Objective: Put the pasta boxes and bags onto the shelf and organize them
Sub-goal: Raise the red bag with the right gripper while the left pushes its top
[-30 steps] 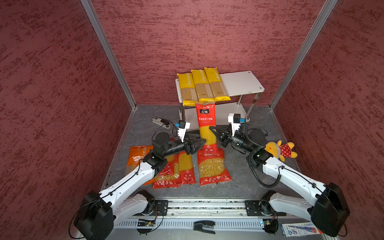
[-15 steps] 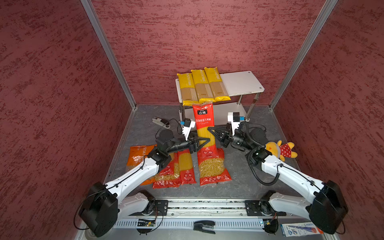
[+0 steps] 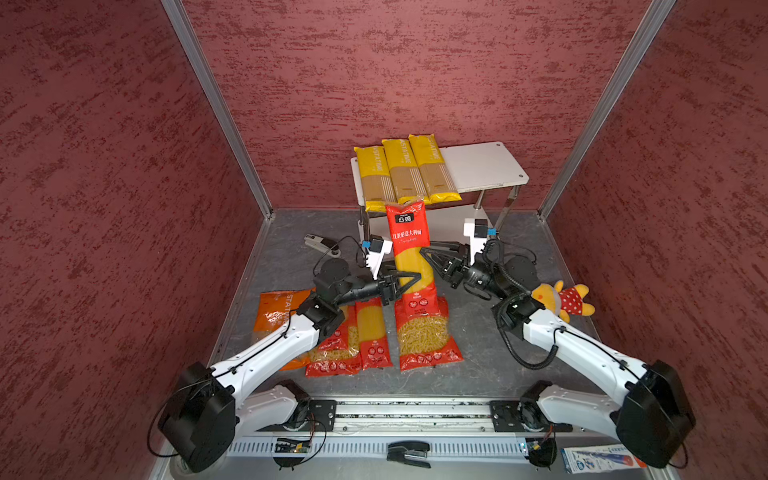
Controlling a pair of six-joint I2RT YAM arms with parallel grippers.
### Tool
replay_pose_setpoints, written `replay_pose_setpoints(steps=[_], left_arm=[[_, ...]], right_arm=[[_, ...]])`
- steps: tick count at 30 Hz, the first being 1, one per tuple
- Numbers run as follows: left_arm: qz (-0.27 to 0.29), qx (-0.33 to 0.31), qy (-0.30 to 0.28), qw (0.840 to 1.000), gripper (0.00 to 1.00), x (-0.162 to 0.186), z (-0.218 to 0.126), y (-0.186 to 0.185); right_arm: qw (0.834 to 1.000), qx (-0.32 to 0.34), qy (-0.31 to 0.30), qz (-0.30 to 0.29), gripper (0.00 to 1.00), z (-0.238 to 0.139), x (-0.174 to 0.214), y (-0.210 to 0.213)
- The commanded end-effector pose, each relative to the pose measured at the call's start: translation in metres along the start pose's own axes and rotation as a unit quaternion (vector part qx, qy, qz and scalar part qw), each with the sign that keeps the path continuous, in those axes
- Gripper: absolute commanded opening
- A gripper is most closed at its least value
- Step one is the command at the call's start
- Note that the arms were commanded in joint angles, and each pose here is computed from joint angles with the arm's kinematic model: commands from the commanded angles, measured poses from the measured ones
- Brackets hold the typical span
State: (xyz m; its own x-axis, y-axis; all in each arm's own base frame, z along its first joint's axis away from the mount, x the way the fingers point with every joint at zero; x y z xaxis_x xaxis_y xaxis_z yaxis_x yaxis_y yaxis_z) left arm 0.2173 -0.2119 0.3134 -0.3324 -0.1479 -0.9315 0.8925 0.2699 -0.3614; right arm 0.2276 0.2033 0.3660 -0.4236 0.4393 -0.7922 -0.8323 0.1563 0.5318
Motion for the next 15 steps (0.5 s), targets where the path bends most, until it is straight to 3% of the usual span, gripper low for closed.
replay_pose_setpoints(steps=[1, 7, 15], left_arm=[[0.038, -0.006, -0.084, 0.996, 0.04, -0.041, -0.002, -0.011], [0.049, -0.027, -0.114, 0.992, 0.02, -0.057, -0.006, -0.011], [0.067, -0.057, -0.159, 0.983, 0.02, -0.085, -0.009, -0.006]], right_arm=[[0.999, -0.014, -0.035, -0.008, 0.41, -0.008, -0.008, 0.011], [0.995, 0.065, -0.079, 0.019, 0.67, -0.028, 0.001, -0.005], [0.987, 0.13, -0.061, 0.074, 0.74, -0.044, 0.031, -0.03]])
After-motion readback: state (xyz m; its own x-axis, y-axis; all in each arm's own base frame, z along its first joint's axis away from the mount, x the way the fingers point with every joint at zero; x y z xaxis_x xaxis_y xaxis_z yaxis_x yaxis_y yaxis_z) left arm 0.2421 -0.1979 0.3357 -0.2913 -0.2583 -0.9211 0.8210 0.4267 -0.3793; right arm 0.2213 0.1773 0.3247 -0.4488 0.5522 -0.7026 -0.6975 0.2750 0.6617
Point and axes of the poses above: each gripper's point midway between its finger pads, its own z axis out along the fingers, its own y axis along the line the jaws close on, x = y × z, the point moved 9 cm from there along -z, back along the fingers, and after that the axes turned 10 degrees about z, right-handed, at the moved point
